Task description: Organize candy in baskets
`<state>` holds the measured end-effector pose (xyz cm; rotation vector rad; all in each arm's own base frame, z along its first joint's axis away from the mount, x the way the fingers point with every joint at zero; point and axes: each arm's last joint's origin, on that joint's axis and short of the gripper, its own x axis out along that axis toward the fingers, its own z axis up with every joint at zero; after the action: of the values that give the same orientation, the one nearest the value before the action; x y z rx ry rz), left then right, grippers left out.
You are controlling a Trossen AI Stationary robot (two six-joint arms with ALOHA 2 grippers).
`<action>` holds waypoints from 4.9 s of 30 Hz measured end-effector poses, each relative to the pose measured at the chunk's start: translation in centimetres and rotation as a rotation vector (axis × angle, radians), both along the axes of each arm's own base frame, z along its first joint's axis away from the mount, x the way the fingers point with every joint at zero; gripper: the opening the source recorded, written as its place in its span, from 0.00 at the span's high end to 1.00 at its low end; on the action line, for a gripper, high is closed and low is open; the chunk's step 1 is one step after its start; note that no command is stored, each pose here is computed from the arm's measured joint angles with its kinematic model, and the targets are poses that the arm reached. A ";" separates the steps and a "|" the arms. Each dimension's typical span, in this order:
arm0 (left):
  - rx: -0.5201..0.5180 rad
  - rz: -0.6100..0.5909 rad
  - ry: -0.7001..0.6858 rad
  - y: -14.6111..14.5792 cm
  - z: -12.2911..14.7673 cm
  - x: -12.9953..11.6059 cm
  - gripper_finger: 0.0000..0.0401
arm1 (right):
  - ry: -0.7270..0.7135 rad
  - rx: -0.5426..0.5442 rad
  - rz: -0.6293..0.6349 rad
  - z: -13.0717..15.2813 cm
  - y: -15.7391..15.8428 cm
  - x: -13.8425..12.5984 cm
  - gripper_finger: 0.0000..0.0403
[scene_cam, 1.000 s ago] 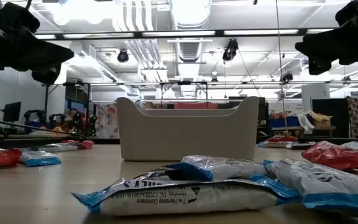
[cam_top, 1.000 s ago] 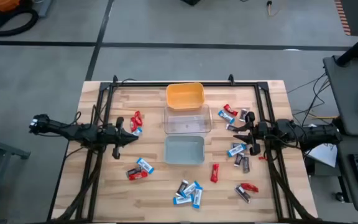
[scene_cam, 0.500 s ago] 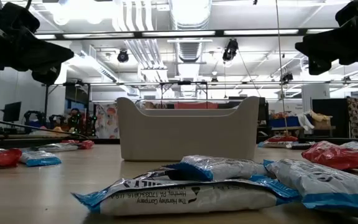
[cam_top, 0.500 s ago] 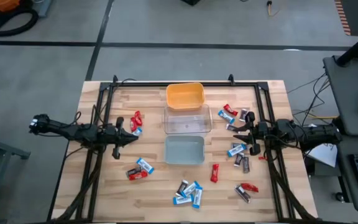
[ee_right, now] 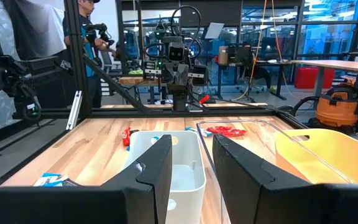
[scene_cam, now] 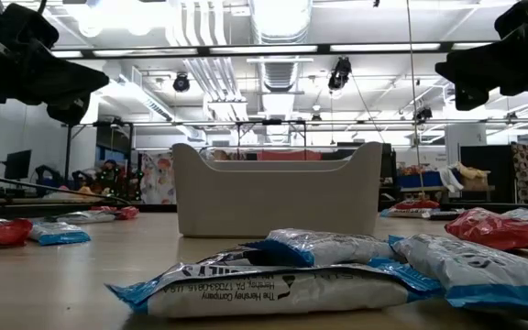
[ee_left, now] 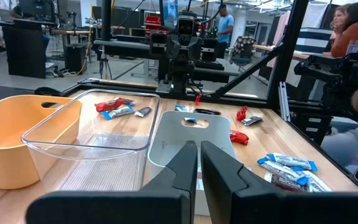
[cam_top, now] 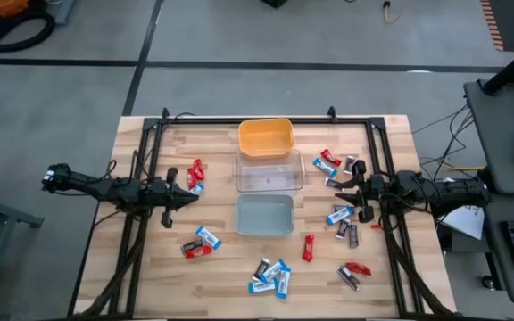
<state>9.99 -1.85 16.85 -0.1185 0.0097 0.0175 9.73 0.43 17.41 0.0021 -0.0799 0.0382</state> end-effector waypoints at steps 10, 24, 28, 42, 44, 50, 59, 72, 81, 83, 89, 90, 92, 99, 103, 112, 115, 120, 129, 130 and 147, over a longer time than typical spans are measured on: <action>0.000 0.000 0.000 0.0 0.0 0.0 0.99 | 0.000 0.000 0.000 0.0 0.0 0.0 0.73; 0.000 0.000 0.000 0.0 0.0 0.0 0.99 | 0.000 0.000 0.000 0.0 0.0 0.0 0.73; -0.001 0.000 -0.005 0.0 0.1 0.0 0.99 | 0.000 0.000 0.000 0.0 0.0 0.0 0.73; -0.346 -0.036 -0.419 0.2 4.0 -0.8 0.99 | -0.004 0.008 -0.037 0.0 -0.1 0.0 0.73; -0.351 -0.019 -0.428 0.3 4.1 -0.8 0.99 | -0.008 0.068 -0.072 0.1 -0.2 0.0 0.73; -0.348 -0.018 -0.430 0.3 4.1 -0.8 0.99 | -0.042 0.417 -0.268 0.0 -0.9 -0.1 0.73; -0.345 -0.015 -0.417 0.3 4.0 -0.7 0.99 | -0.121 0.663 -0.434 -0.1 -1.4 -0.2 0.73; -0.279 -0.002 -0.394 0.2 3.8 -0.4 0.99 | -0.120 0.735 -0.339 0.9 -1.2 -0.2 0.73; -0.228 0.008 -0.414 0.0 4.1 0.2 0.99 | 0.320 0.858 -0.337 3.5 -0.6 1.0 0.73; -0.211 0.011 -0.433 0.0 4.3 0.3 0.99 | 0.517 0.857 -0.417 3.5 -0.5 1.7 0.73; -0.205 0.013 -0.457 0.0 4.5 0.4 0.99 | 0.931 0.899 -0.603 4.8 -0.2 4.0 0.73; -0.204 0.013 -0.455 0.0 4.5 0.5 0.99 | 0.984 0.899 -0.606 5.1 -0.1 4.4 0.73; -0.194 0.015 -0.451 0.0 4.5 0.5 0.99 | 1.087 0.886 -0.597 5.6 0.1 5.3 0.73; -0.191 0.016 -0.449 -0.1 4.4 0.5 0.99 | 1.354 0.634 -0.331 5.5 1.7 8.4 0.73; -0.189 0.016 -0.443 -0.1 4.4 0.6 0.99 | 1.419 0.334 -0.118 5.1 3.6 9.2 0.73; -0.181 0.018 -0.432 -0.1 4.3 0.7 0.99 | 1.290 -0.235 -0.007 3.6 7.8 10.5 0.73; -0.175 0.019 -0.429 -0.1 4.3 0.7 0.99 | 1.237 -0.286 -0.059 3.3 8.7 10.9 0.69; -0.176 0.019 -0.432 -0.1 4.3 0.7 0.99 | 1.204 -0.268 -0.035 2.4 9.8 11.8 0.60; -0.181 0.045 -0.430 0.0 4.3 0.7 0.99 | 1.213 -0.334 0.061 0.2 11.1 13.4 0.56; -0.181 0.045 -0.430 0.0 4.3 0.7 0.99 | 1.228 -0.338 0.067 -0.1 11.2 13.4 0.56; -0.179 0.046 -0.425 0.0 4.2 0.8 0.99 | 1.267 -0.339 0.123 -2.8 12.1 14.8 0.68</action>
<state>10.74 -1.88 21.06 -0.2998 -0.4167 0.0369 24.48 12.49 14.58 -0.3058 1.1944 0.1668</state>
